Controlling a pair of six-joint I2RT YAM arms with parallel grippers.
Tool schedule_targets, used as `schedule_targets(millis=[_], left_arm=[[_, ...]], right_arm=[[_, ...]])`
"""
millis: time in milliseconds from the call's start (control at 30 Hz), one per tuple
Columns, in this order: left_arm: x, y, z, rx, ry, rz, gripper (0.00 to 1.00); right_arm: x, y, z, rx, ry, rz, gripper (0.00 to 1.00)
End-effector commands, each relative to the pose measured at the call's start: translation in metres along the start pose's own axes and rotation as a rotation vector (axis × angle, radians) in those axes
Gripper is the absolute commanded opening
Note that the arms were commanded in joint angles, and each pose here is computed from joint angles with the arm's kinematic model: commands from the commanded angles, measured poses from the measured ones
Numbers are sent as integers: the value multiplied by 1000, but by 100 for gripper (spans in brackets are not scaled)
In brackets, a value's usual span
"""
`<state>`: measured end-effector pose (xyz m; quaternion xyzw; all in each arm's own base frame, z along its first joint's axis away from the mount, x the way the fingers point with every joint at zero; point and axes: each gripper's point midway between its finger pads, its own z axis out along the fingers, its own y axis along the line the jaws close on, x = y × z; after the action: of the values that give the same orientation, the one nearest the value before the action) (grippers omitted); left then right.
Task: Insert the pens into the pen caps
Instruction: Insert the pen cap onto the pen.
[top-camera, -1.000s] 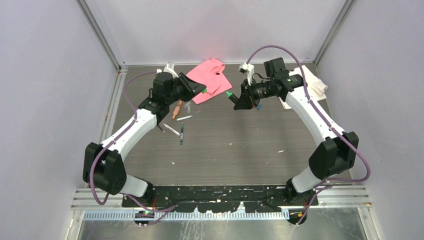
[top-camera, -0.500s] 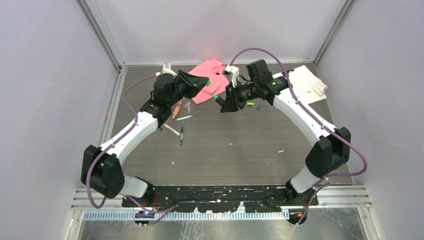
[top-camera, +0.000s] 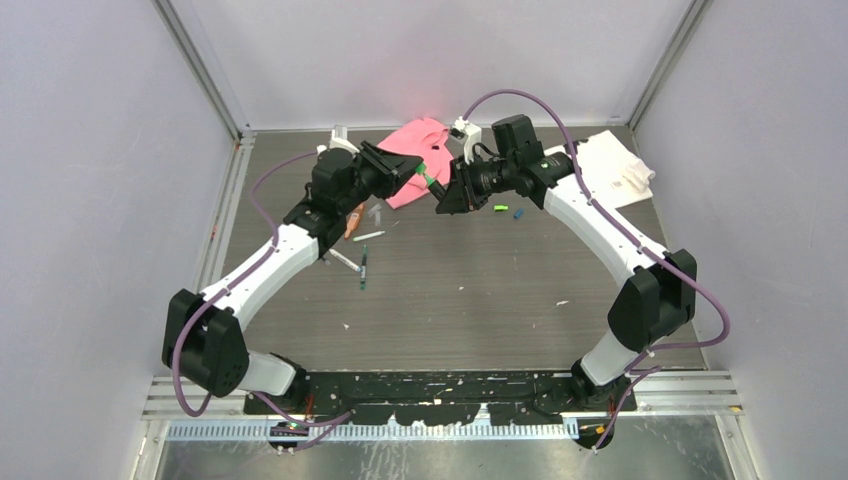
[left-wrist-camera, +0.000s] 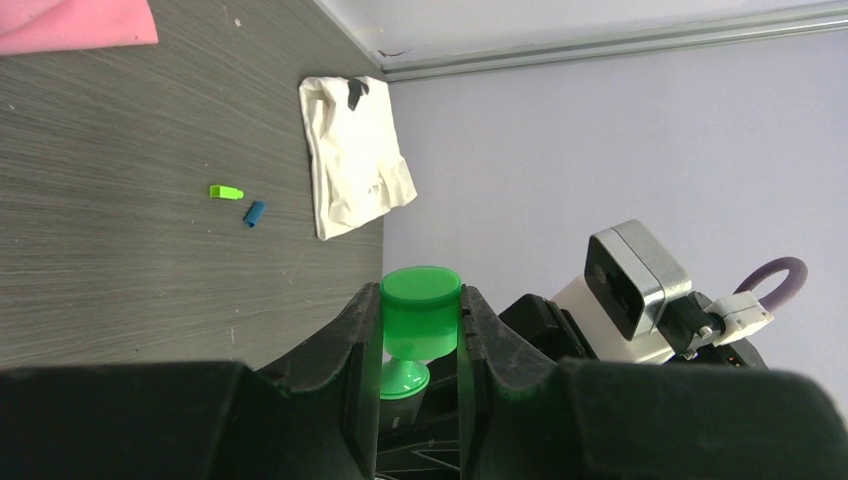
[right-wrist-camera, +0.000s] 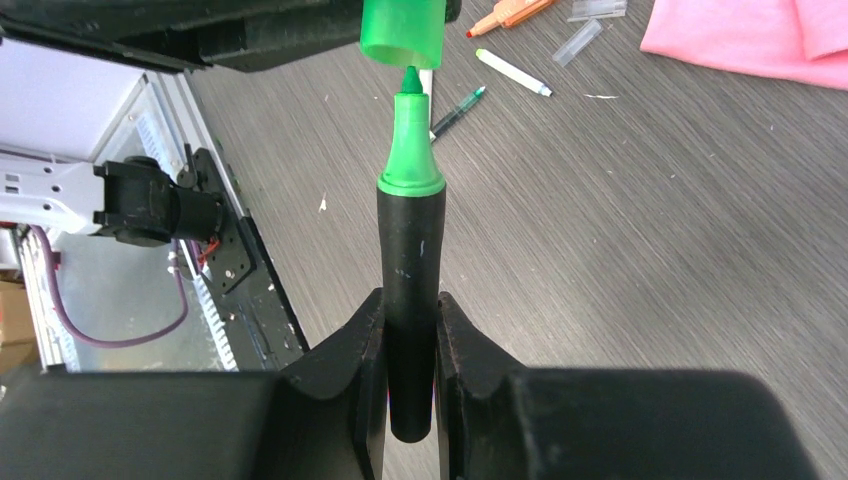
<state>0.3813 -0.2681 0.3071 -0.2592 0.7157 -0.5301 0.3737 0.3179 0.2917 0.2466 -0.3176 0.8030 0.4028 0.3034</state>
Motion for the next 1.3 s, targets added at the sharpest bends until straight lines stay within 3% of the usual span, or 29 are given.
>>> schedule_targets(millis=[0,500,967,1267], left_arm=[[0,-17,4,63,0,34,1],[13,-20,9,60,38,72,1],[40,-28,6,6,122,264,1],[59,-73,-6,166,178,455,1]], right_arm=[[-22,8,-1,-21,-68,8,1],[-29,2,4,6,-74,62,1],[-41,-2,1,39,-87,31,1],[-96,2,-21,-87,-285,-150,1]])
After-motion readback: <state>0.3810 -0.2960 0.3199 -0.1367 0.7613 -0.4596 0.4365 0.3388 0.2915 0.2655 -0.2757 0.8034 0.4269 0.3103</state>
